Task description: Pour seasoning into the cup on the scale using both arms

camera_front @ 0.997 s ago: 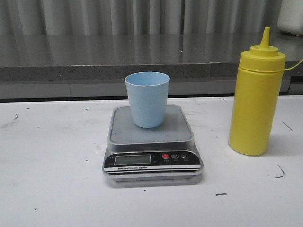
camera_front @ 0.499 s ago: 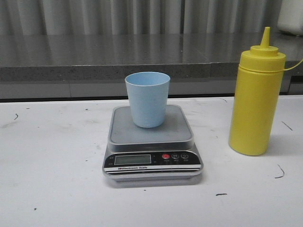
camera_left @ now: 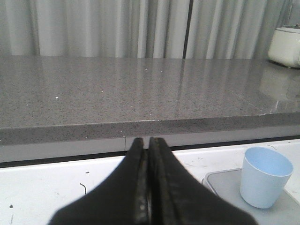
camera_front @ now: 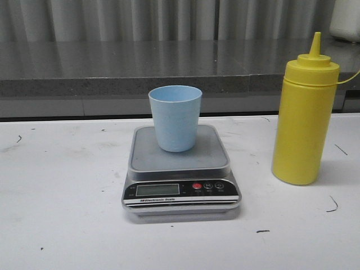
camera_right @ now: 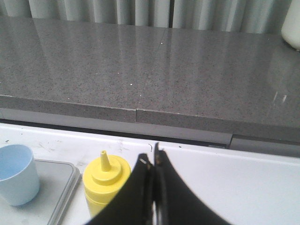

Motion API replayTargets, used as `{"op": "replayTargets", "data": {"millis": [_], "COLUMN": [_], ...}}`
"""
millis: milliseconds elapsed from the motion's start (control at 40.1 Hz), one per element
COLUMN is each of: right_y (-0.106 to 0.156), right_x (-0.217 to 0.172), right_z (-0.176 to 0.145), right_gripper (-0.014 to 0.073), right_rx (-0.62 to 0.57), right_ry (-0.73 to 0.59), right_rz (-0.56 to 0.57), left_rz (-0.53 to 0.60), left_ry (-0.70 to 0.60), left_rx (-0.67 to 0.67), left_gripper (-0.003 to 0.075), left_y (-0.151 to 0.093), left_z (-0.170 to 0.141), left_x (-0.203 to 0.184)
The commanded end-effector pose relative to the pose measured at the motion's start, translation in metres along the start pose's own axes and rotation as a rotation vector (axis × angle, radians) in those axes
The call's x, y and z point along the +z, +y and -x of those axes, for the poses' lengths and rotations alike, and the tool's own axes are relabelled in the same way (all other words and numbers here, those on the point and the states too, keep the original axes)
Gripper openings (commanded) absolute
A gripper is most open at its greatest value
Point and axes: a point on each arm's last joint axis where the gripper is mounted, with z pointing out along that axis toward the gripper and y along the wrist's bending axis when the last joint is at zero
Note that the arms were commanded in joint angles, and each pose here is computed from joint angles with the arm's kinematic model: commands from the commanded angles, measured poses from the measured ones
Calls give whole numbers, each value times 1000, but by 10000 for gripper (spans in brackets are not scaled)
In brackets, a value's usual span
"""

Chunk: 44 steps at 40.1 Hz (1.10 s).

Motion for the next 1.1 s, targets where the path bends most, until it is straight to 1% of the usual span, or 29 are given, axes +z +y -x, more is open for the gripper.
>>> {"op": "replayTargets", "data": {"millis": [0, 199, 299, 499, 698, 848, 947, 1072], "right_y": [-2, -2, -2, -2, -2, -2, -2, -2], "right_x": [-4, -4, -4, -4, -4, -4, -4, -4], "right_z": [15, 15, 15, 15, 15, 15, 15, 15], "right_gripper": [-113, -113, -113, -113, -113, -113, -113, -113], "right_rx": [2, 2, 2, 2, 2, 2, 2, 2], "right_ry": [-84, -84, -84, -84, -84, -84, -83, -82], "right_rz": [-31, -31, -31, -31, -31, -31, -30, -31], "left_rz": [-7, -7, -7, 36, 148, 197, 212, 218], "left_ry": [-109, -109, -103, -94, -139, -160, -134, -62], "left_rx": [-15, -15, -15, -34, -49, -59, -62, -70], "left_gripper": [-20, -20, -20, -20, -20, -20, -20, -20], "left_y": [-1, -1, -1, 5, 14, 18, 19, 20], "left_z": [17, 17, 10, -21, -62, -78, -87, -94], "left_x": [-1, -1, -1, -13, -30, -34, -33, -33]}}
